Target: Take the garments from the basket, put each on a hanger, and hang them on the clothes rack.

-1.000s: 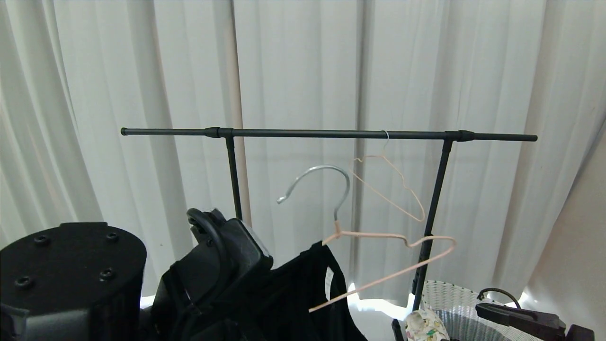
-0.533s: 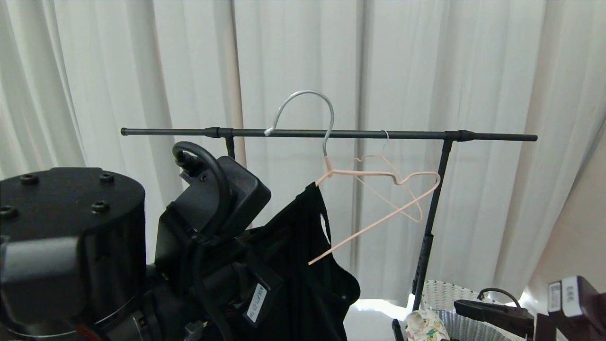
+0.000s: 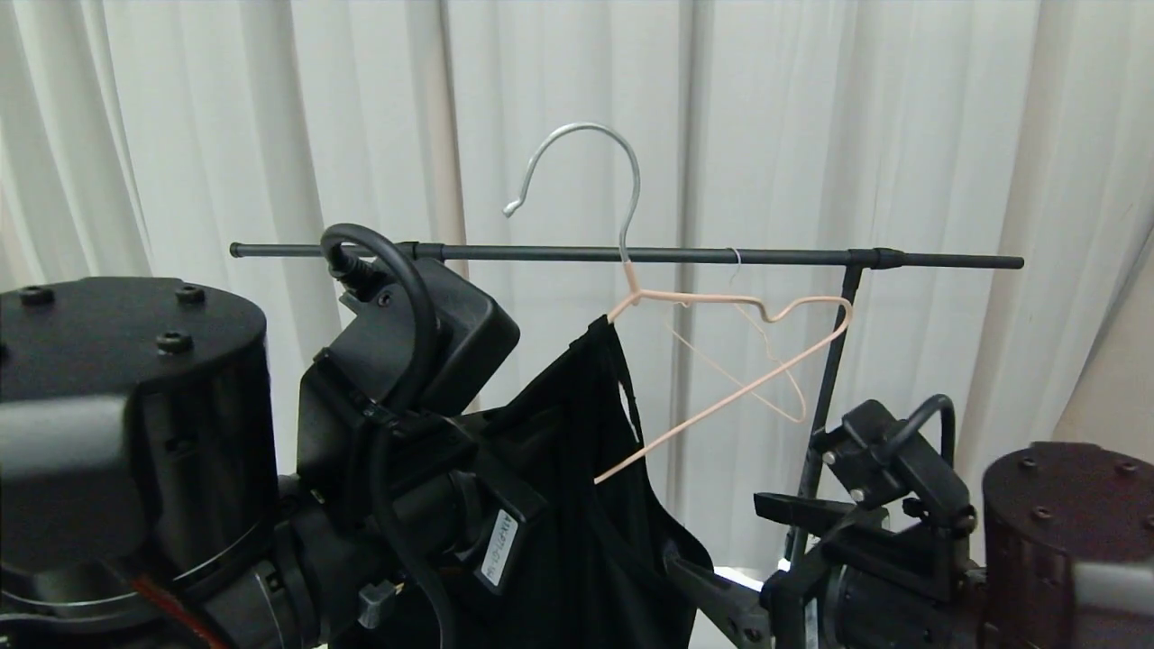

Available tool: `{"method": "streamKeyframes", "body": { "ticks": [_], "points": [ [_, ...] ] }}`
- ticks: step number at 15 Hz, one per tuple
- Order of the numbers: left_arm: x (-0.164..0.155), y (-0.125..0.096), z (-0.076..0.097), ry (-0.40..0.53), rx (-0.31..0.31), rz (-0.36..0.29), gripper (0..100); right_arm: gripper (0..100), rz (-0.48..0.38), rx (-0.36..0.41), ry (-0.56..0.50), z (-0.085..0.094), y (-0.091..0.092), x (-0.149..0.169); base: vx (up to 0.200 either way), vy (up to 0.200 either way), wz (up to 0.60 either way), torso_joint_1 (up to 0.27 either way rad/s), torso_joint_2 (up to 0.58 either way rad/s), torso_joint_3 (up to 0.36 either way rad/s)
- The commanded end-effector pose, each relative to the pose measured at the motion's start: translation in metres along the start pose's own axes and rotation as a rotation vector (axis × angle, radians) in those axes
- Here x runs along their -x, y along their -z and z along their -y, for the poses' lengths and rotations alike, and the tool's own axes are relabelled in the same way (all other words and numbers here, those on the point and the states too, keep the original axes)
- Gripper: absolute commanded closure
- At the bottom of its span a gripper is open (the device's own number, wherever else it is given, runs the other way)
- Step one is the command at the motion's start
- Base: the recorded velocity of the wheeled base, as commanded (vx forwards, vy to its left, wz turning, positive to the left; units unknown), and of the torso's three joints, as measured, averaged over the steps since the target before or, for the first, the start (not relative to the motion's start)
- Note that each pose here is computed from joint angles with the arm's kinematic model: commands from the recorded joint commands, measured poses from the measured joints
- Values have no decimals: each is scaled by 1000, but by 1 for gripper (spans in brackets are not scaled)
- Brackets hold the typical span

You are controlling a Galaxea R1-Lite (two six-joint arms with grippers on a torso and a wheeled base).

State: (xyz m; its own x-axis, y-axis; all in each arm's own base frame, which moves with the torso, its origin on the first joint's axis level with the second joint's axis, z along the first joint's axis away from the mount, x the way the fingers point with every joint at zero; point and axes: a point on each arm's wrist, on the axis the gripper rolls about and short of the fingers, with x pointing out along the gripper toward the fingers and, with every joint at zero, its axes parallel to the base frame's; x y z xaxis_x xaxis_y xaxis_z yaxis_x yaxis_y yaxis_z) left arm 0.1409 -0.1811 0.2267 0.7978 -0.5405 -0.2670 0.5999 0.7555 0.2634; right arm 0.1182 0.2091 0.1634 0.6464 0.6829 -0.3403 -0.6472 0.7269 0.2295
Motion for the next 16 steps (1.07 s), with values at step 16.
{"method": "streamKeyframes", "body": {
  "ticks": [16],
  "points": [
    [2,28,5,19,-32,-86,100,0,45,16,710,134,-13,-13,0,0,0,0,0,0]
  ]
}}
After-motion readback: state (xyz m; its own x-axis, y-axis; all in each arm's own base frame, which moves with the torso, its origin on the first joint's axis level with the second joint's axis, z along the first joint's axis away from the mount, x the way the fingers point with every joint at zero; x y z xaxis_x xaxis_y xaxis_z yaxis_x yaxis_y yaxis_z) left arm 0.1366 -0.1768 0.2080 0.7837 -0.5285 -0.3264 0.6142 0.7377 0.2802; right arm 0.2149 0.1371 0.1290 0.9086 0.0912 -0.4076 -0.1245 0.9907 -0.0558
